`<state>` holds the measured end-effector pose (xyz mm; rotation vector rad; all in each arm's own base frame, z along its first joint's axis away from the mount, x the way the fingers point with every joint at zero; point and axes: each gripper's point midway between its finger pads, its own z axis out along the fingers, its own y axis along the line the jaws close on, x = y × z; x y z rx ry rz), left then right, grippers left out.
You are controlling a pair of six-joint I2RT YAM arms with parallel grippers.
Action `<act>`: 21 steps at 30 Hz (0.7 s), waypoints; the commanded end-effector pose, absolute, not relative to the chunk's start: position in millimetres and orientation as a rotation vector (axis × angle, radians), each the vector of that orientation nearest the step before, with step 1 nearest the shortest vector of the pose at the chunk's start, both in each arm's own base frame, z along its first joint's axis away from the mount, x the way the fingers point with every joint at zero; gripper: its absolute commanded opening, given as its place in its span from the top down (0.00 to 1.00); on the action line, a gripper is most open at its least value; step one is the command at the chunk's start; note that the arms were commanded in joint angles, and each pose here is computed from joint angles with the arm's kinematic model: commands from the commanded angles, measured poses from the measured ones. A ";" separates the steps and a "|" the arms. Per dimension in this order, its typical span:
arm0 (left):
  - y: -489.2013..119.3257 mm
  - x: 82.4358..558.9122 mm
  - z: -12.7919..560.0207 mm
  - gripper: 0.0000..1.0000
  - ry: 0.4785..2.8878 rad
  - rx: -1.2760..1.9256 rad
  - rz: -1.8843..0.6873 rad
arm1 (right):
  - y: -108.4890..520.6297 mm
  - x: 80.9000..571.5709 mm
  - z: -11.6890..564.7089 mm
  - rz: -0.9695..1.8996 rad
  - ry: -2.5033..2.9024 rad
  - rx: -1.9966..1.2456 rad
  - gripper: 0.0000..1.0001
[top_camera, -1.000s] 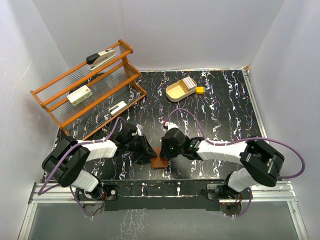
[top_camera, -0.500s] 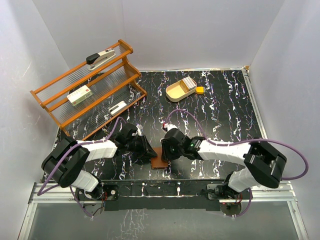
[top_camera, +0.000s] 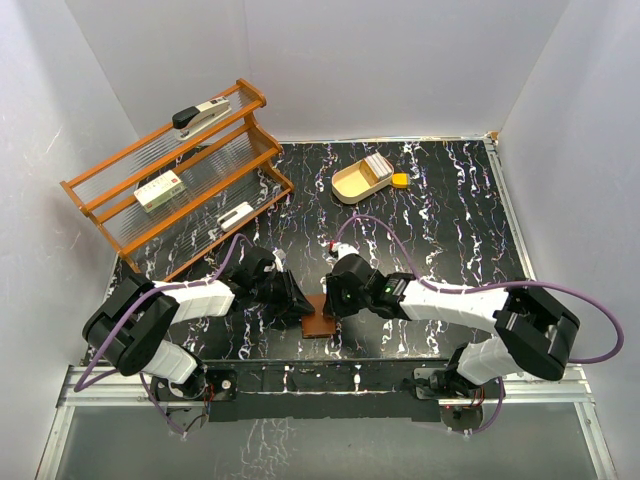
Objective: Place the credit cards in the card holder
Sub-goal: Close the card holder at the center of the board.
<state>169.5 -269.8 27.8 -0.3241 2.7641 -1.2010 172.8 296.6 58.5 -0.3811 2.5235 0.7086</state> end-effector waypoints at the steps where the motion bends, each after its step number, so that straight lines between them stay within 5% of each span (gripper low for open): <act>1: -245.4 147.6 -3.3 0.80 2.893 -0.377 -1.003 | 306.7 181.4 69.3 0.794 2.456 -0.335 0.87; 21: -246.0 147.9 -3.2 0.80 2.891 -0.373 -1.008 | 313.0 178.3 55.8 0.825 2.501 -0.320 0.88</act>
